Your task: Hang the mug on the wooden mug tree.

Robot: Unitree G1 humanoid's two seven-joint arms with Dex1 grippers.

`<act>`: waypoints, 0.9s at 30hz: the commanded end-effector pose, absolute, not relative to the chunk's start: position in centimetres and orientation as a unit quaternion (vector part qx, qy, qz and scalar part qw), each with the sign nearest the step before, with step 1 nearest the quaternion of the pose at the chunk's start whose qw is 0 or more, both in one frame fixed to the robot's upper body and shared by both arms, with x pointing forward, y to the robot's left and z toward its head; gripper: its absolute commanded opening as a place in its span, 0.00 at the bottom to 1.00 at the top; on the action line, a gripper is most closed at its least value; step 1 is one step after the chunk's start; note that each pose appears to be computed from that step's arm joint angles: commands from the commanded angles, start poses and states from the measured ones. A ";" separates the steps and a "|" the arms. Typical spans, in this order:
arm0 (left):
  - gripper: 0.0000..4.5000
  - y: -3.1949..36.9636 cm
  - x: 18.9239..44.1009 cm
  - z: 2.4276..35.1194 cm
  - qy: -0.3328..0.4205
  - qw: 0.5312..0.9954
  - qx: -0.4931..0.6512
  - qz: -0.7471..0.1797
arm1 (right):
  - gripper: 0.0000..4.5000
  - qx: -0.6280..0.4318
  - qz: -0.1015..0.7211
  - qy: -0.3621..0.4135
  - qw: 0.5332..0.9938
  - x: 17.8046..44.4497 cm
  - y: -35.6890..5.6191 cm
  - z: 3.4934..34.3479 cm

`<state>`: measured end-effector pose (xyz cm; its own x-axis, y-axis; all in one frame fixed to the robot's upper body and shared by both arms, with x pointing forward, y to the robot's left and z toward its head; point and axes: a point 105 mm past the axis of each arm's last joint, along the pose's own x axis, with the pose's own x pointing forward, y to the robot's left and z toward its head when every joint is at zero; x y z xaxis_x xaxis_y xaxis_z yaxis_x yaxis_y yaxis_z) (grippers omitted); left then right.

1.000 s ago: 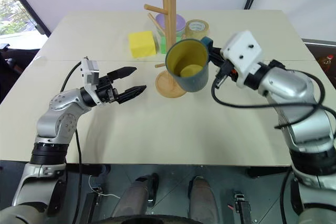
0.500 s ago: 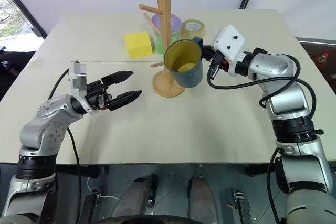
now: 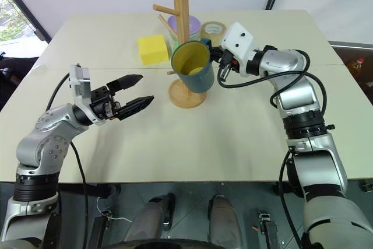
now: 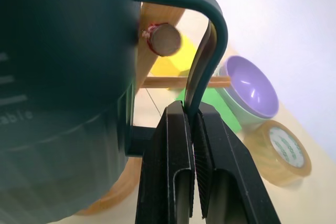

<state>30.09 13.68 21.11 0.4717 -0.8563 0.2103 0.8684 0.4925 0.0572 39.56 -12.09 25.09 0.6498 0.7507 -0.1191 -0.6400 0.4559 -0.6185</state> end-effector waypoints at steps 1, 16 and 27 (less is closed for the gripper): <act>1.00 13.7 29.5 22.8 -0.138 0.851 -0.015 -0.506 | 0.01 -0.330 0.409 -0.111 0.843 39.5 -11.7 26.6; 1.00 14.1 30.2 22.2 -0.133 0.871 -0.017 -0.473 | 0.53 -0.300 0.311 -0.127 0.893 38.6 -18.0 27.3; 1.00 19.1 33.6 16.0 -0.096 0.963 -0.019 -0.250 | 0.53 -0.092 0.149 -0.119 0.977 35.7 -23.2 18.4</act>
<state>33.45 17.85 15.52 0.8228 -0.5461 0.1573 0.5556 0.8312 -0.0204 36.30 -23.41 16.83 0.9364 0.3321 0.1134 -0.3037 0.9289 -0.2119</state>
